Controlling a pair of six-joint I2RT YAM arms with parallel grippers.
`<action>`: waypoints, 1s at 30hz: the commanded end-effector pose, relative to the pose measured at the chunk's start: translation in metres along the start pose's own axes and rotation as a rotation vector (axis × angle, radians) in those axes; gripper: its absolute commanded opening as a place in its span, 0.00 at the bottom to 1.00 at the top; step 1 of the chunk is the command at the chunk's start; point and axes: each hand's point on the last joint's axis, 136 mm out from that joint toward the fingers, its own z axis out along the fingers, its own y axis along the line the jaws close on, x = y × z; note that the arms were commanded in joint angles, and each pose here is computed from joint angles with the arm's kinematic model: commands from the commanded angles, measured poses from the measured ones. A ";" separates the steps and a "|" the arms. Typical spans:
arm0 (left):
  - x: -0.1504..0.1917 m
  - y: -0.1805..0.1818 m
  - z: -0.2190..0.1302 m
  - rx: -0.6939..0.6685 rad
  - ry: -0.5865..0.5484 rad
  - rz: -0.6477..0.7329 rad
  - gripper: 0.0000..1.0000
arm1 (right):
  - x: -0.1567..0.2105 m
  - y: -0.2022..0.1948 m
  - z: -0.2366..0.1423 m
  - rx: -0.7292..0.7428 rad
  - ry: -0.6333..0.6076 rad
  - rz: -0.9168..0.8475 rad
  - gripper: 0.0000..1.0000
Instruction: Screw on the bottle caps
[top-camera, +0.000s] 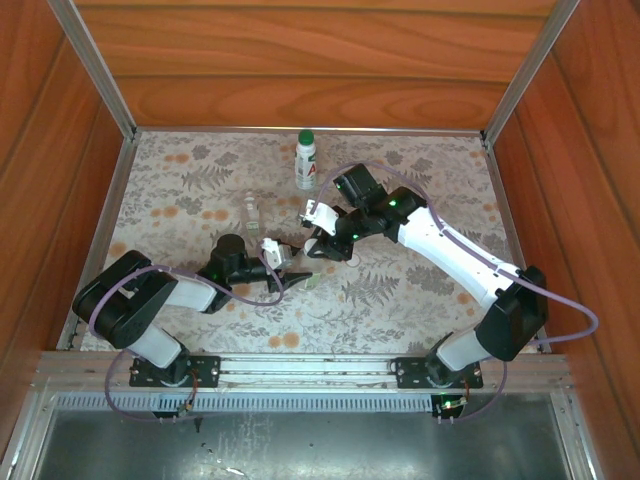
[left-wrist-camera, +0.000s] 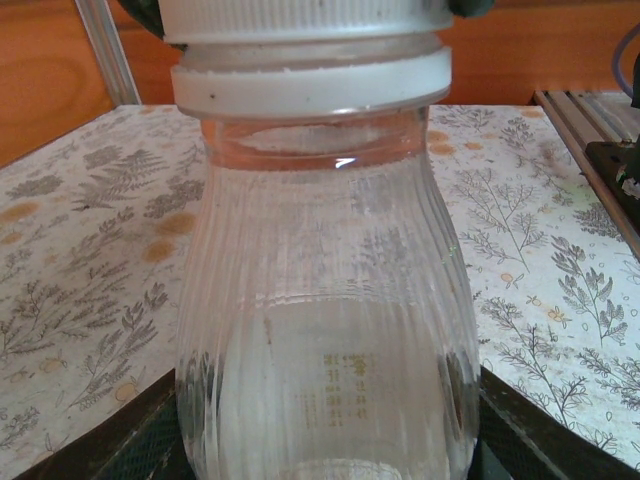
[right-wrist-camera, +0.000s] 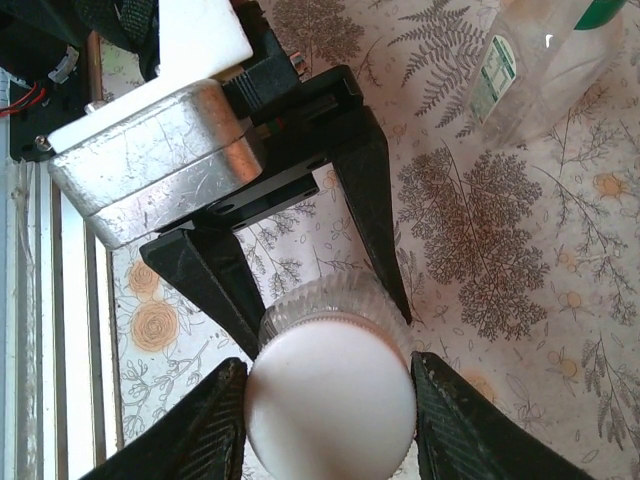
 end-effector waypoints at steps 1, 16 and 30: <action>0.012 0.002 0.003 -0.019 0.052 -0.024 0.59 | -0.006 0.004 -0.002 -0.013 -0.002 0.018 0.41; 0.001 0.054 0.026 -0.272 0.083 0.010 0.59 | 0.043 -0.037 0.003 0.538 0.157 0.880 0.24; -0.001 0.003 0.016 -0.036 0.048 0.061 0.59 | -0.018 0.013 -0.041 0.234 -0.068 0.208 0.79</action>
